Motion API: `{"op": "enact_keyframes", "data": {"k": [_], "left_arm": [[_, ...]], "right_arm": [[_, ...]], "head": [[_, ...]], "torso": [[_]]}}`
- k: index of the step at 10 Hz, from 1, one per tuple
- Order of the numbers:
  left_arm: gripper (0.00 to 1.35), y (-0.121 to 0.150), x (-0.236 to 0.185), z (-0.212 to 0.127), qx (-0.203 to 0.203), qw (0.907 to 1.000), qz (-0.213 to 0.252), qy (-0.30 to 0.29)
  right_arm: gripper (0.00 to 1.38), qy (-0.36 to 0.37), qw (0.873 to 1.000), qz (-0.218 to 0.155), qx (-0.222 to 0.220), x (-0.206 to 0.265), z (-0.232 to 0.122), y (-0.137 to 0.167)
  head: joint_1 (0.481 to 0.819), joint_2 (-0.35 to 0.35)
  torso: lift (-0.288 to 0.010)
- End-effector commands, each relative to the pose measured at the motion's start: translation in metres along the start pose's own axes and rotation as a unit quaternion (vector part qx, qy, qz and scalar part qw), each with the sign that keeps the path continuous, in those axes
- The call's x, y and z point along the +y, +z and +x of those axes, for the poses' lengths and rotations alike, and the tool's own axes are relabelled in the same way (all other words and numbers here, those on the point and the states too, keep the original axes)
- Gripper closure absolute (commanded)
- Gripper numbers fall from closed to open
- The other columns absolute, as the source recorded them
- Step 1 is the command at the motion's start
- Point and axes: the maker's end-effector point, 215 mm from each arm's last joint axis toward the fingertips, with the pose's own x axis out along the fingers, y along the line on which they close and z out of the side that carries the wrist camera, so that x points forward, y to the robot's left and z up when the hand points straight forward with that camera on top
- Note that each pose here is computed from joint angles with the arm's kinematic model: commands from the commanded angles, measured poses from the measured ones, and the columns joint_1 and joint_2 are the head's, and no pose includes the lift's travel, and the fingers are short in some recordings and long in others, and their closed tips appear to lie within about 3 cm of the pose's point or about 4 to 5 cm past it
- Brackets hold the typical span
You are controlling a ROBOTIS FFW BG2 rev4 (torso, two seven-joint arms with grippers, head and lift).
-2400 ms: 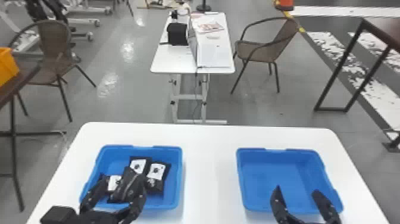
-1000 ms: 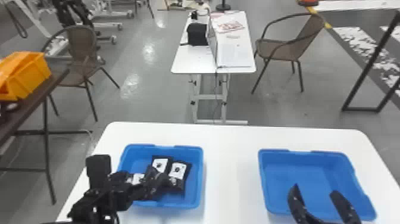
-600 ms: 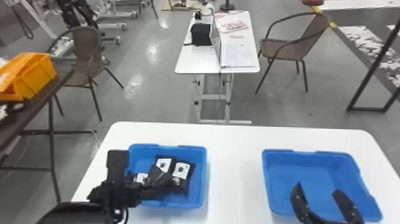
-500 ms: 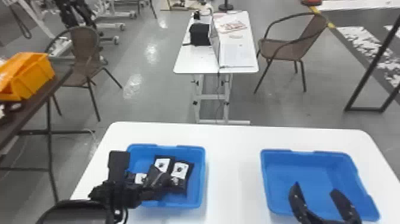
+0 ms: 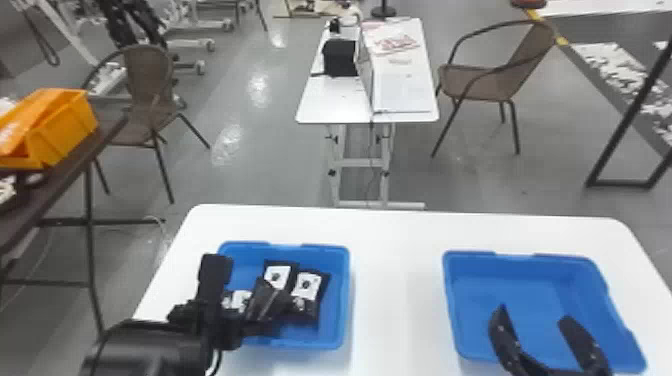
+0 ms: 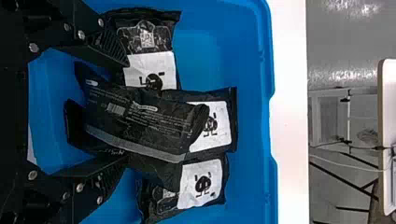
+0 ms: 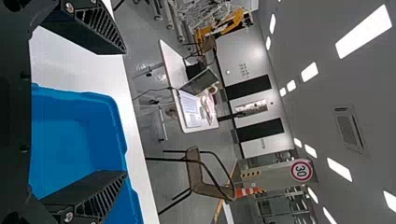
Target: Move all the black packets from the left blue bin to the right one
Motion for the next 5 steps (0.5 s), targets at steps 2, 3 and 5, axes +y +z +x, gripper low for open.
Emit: {"op": "enact_keyframes", "data": {"k": [2,3,5], "left_arm": [[0.85,0.001,-0.002,0.018,0.006,0.9996,0.023,-0.015],[1.2,0.002,0.001,0.016,0.007,0.9992,0.03,-0.024],[1.22,-0.002,-0.006,0.008,0.001,0.9967,0.014,-0.08]], "right_arm": [[0.09,0.003,1.0,0.004,0.002,0.001,0.001,-0.002],[0.09,0.003,1.0,0.006,0.002,0.001,0.001,-0.002],[0.09,0.004,1.0,0.007,0.003,0.002,0.001,-0.003]], "head": [[0.695,0.092],[0.695,0.089],[0.695,0.088]], "torso": [[0.0],[0.0],[0.0]]}}
